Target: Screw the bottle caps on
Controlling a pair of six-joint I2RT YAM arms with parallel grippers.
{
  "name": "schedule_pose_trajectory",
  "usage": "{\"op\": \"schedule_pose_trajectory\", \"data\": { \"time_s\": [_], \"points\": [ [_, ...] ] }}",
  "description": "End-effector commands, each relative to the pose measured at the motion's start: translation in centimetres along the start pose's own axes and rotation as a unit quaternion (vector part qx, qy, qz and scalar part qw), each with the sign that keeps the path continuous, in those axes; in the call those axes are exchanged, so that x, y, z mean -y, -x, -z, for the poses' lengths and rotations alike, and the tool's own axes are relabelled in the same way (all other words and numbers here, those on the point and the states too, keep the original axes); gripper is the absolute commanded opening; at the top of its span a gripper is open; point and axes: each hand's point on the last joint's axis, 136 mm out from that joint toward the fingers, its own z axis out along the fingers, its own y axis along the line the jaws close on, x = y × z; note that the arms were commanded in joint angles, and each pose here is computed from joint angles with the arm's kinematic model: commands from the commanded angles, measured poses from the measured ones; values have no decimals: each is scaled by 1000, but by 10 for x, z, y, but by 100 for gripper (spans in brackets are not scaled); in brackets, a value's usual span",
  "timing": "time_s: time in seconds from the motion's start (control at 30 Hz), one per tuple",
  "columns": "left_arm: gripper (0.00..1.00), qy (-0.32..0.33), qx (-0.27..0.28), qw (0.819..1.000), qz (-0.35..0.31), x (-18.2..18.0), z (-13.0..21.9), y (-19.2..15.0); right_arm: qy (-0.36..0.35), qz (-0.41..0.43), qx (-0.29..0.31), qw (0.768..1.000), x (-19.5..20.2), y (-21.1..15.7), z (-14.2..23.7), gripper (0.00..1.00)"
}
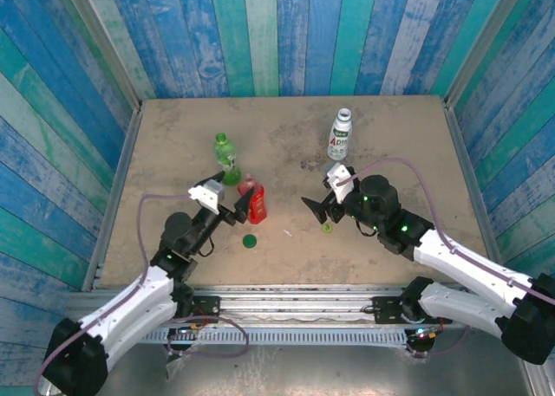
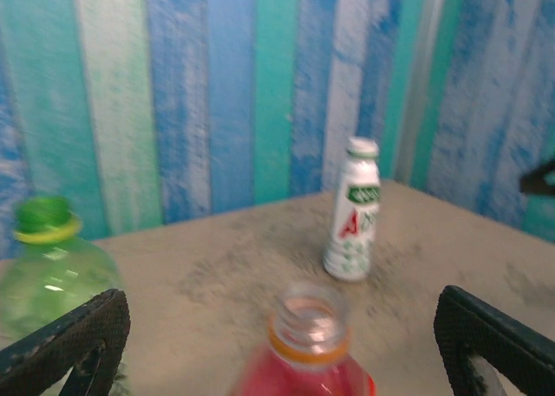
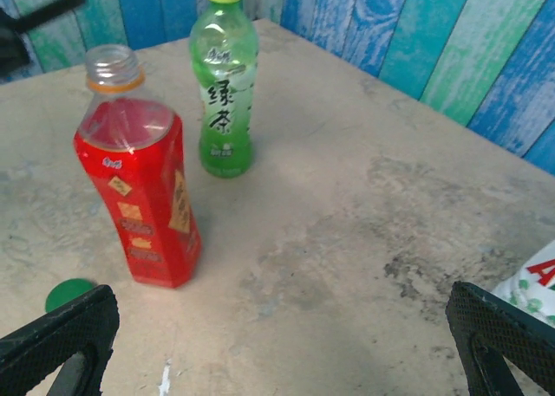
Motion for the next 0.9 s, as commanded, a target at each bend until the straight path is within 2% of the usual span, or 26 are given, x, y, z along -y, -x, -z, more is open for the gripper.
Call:
{"op": "schedule_pose_trajectory", "data": {
  "time_s": [0.0, 0.1, 0.4, 0.57, 0.73, 0.87],
  "points": [
    [94, -59, 10, 998, -16, 20, -6, -7, 12, -10, 17, 1000, -6, 16, 1, 100],
    [94, -58, -24, 998, -1, 19, -15, -25, -10, -9, 10, 1000, 2, 12, -2, 100],
    [94, -64, -67, 996, 19, 19, -25, -61, -24, -5, -5, 1000, 6, 4, -6, 100],
    [99, -64, -84, 994, 27, 17, -30, -73, -31, -3, -14, 999, 8, -1, -5, 100],
    [79, -66, -86, 994, 25, 18, -30, -73, -42, -3, -16, 999, 12, -3, -2, 100],
    [68, -69, -86, 994, 24, 19, -30, -72, -59, -8, -21, 998, 18, -5, -1, 100]
  ]
}}
